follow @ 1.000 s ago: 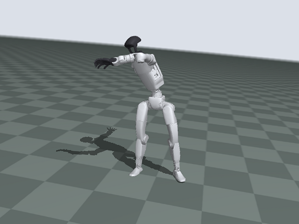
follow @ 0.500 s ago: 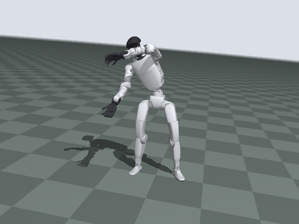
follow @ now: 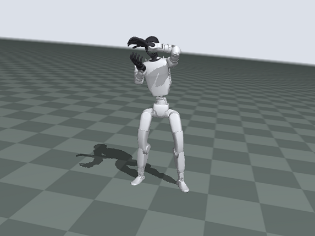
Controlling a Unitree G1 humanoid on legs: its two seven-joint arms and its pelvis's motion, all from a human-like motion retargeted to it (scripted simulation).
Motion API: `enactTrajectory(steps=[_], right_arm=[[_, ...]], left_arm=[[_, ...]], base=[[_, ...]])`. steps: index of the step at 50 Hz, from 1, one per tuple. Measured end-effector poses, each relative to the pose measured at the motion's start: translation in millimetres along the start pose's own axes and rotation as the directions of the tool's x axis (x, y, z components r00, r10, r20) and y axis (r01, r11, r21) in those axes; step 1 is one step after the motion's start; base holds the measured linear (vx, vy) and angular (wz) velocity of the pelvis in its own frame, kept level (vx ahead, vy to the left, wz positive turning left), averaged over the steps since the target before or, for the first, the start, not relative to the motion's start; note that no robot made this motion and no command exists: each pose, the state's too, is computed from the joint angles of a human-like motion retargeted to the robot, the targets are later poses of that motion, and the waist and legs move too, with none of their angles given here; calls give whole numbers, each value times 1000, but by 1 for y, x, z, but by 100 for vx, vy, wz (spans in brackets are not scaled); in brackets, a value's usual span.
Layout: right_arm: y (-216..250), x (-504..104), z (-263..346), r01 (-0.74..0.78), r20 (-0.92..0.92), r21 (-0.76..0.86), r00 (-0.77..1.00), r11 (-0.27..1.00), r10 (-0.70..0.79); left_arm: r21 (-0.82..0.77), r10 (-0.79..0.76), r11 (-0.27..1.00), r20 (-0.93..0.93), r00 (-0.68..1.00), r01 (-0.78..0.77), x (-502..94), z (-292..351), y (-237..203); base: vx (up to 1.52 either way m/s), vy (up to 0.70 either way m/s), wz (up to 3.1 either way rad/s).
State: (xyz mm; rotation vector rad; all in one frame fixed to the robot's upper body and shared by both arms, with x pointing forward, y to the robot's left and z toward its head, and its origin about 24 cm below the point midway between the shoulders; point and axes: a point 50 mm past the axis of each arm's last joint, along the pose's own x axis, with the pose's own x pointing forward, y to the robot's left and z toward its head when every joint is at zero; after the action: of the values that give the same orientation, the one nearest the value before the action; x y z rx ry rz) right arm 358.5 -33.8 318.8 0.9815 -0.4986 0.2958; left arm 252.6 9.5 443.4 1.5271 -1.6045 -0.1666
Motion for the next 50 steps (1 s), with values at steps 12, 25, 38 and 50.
enactTrajectory(steps=[12,25,38,50], right_arm=[[-348,-366,20,531,45,-842,-104,-93,-994],[-320,-395,193,557,290,-825,264,-100,-920],[-170,-194,262,50,127,-830,987,-555,-101],[-91,-138,239,-129,-286,-634,955,-763,76]], left_arm=[[-125,-184,976,-48,982,177,-44,0,-57],[-398,-272,912,-412,869,97,-186,-31,-48],[-419,-365,906,-689,626,68,-318,-7,-28],[-367,-385,916,-701,600,159,-325,-13,3]], base=[[-1,4,-3],[3,5,-40],[4,3,-20],[5,3,38]])
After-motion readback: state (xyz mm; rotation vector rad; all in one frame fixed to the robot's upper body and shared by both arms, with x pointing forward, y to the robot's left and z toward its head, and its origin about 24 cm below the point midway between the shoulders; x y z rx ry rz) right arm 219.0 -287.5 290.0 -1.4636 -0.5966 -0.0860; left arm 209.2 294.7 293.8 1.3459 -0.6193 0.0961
